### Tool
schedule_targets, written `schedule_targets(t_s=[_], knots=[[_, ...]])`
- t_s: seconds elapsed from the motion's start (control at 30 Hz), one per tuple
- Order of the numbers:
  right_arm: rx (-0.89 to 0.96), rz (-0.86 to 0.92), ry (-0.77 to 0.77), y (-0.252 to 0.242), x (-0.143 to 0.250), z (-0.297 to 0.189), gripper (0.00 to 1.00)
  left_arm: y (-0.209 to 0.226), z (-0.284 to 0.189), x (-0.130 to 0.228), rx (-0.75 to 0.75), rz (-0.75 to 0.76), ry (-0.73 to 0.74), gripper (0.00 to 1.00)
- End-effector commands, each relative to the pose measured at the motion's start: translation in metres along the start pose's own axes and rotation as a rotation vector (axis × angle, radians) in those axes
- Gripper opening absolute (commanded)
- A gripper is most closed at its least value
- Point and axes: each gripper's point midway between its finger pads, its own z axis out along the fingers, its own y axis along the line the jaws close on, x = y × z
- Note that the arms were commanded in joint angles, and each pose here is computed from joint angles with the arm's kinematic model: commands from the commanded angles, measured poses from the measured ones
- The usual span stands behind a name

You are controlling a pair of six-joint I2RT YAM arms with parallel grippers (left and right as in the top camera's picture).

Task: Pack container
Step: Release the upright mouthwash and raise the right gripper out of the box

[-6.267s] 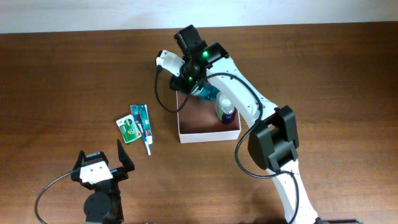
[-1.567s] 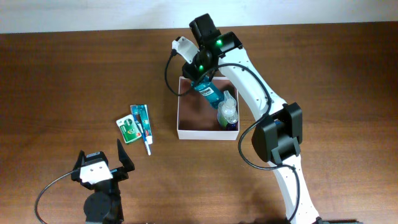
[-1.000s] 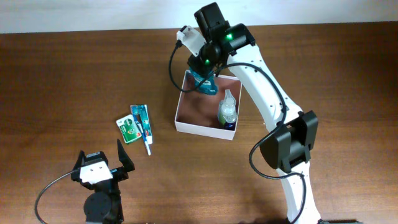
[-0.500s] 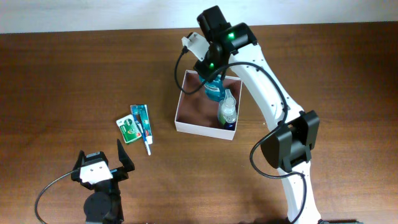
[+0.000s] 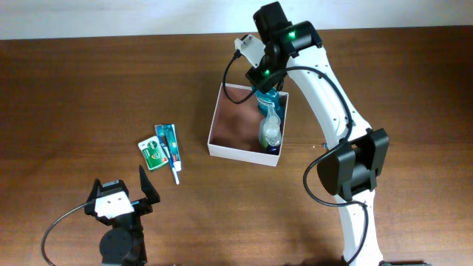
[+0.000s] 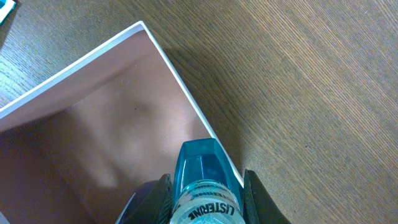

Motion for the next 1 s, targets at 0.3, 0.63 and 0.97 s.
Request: schedule_targets(t_s=[0.3, 0.63, 0.97], knots=[[0.041, -0.015, -0.082, -0.001, -0.015, -0.038, 0.56, 0.001, 0.001, 0.004, -0.001, 0.019, 0.003, 0.99], [0.132, 0.346, -0.315, -0.044, -0.032, -0.130, 0.52, 0.001, 0.001, 0.004, -0.001, 0.019, 0.003, 0.99], [0.194, 0.983, -0.109, -0.124, 0.114, -0.170, 0.04, 0.001, 0.001, 0.004, -0.001, 0.019, 0.003, 0.99]])
